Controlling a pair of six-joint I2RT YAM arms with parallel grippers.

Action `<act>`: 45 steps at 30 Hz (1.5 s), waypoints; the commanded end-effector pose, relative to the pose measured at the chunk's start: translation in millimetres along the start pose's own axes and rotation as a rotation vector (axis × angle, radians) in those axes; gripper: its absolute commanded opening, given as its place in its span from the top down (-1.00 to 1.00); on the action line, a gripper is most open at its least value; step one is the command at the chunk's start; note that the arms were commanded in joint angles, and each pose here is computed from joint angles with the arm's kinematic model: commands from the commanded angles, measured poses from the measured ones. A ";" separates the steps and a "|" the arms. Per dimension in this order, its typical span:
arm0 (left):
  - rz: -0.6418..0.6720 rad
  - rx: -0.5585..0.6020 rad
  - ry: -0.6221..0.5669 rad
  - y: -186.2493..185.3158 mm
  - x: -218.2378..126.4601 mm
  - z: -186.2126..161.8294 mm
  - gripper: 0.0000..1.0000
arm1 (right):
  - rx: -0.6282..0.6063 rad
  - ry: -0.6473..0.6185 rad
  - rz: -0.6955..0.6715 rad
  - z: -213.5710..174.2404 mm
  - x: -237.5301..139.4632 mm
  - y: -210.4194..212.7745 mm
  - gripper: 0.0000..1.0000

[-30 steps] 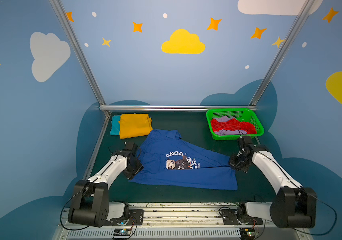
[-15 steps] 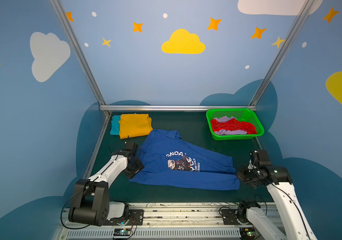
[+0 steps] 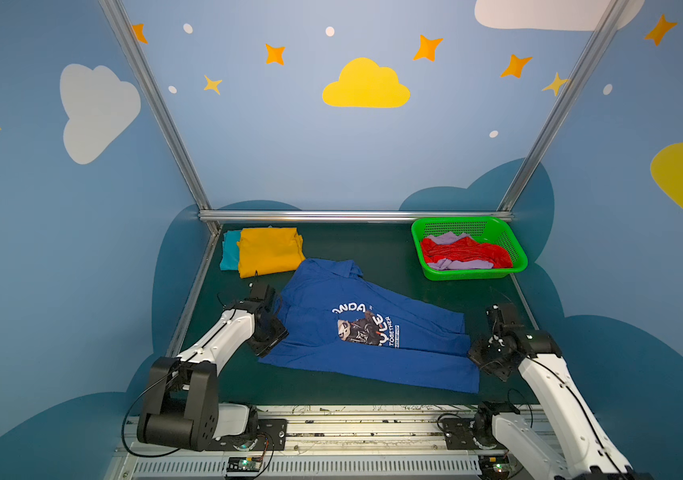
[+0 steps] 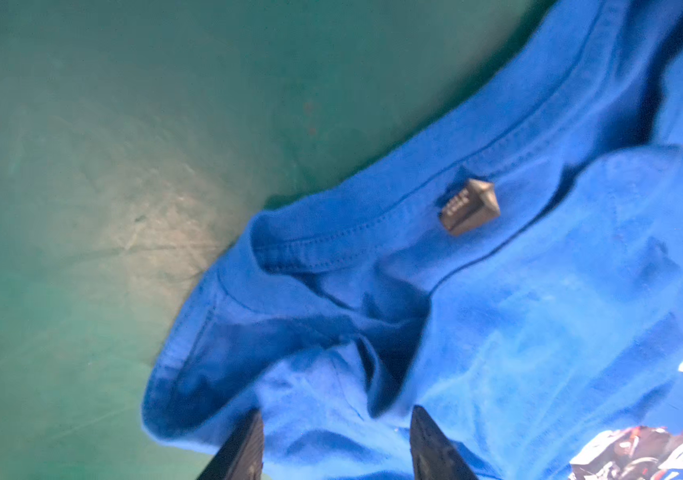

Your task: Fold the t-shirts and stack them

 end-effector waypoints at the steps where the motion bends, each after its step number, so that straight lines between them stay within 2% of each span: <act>1: 0.034 0.002 0.004 0.4 5.3 3.6 -0.13 | 0.014 -0.126 -0.048 20.4 12.2 6.6 1.00; 4: 0.042 -0.001 0.006 -2.6 7.2 6.8 -0.13 | -0.012 -0.084 -0.117 26.2 29.8 10.9 0.96; 8: 0.055 0.000 0.006 -6.2 8.6 10.6 -0.13 | 0.014 0.075 -0.266 25.8 45.8 11.6 1.00; 11: 0.064 -0.001 0.010 -9.0 10.1 13.5 -0.13 | -0.009 0.163 -0.308 20.7 57.7 13.5 1.00; 14: 0.069 0.000 0.017 -10.0 12.3 14.4 -0.12 | 0.019 0.189 -0.287 11.0 63.8 7.5 1.00; 18: 0.070 0.000 0.025 -11.2 15.5 14.9 -0.12 | 0.019 0.138 -0.281 14.1 55.1 2.1 0.98; 19: 0.070 0.000 0.028 -11.7 16.2 15.0 -0.12 | 0.020 0.135 -0.267 15.4 54.7 1.5 0.84; 21: 0.068 0.000 0.032 -12.7 16.6 15.4 -0.12 | 0.030 0.140 -0.268 17.4 55.1 0.4 0.31; 22: 0.066 0.001 0.033 -13.0 15.9 15.5 -0.12 | 0.043 0.142 -0.277 19.1 53.7 0.7 0.19; 24: 0.057 0.012 0.014 -16.7 9.4 16.5 -0.15 | 0.043 0.131 -0.282 24.0 45.2 4.3 0.15; 27: 0.046 0.050 -0.076 -30.1 -15.8 20.6 -0.18 | 0.004 0.027 -0.221 36.1 13.7 15.5 0.13; 30: 0.015 0.092 -0.190 -52.1 -47.3 26.2 -0.19 | -0.088 -0.103 -0.068 52.2 -22.5 38.6 0.24; 33: -0.031 0.151 -0.290 -85.6 -74.2 30.1 -0.18 | -0.239 -0.187 0.034 59.4 -34.5 71.8 0.33; 36: -0.085 0.258 -0.329 -131.3 -86.2 29.5 -0.20 | -0.311 -0.161 0.090 60.1 -28.7 104.2 0.43; 39: -0.139 0.366 -0.317 -176.3 -72.7 22.4 -0.28 | -0.357 -0.076 0.122 60.4 -9.8 124.3 0.52; 41: -0.153 0.416 -0.285 -200.9 -55.3 16.9 -0.32 | -0.364 -0.064 0.134 59.5 1.3 127.8 0.40; 43: -0.168 0.484 -0.270 -226.9 -35.6 9.3 -0.37 | -0.344 -0.059 0.131 60.0 10.4 125.1 0.18; 45: -0.153 0.539 -0.269 -248.0 -15.1 3.6 -0.39 | -0.322 -0.043 0.129 62.5 18.2 121.1 0.08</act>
Point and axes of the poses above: each gripper's point midway between its finger pads, its own x axis out along the fingers, its own y axis along the line the jaws close on, z = x × y, the point moved 10 cm from there along -x, back along the fingers
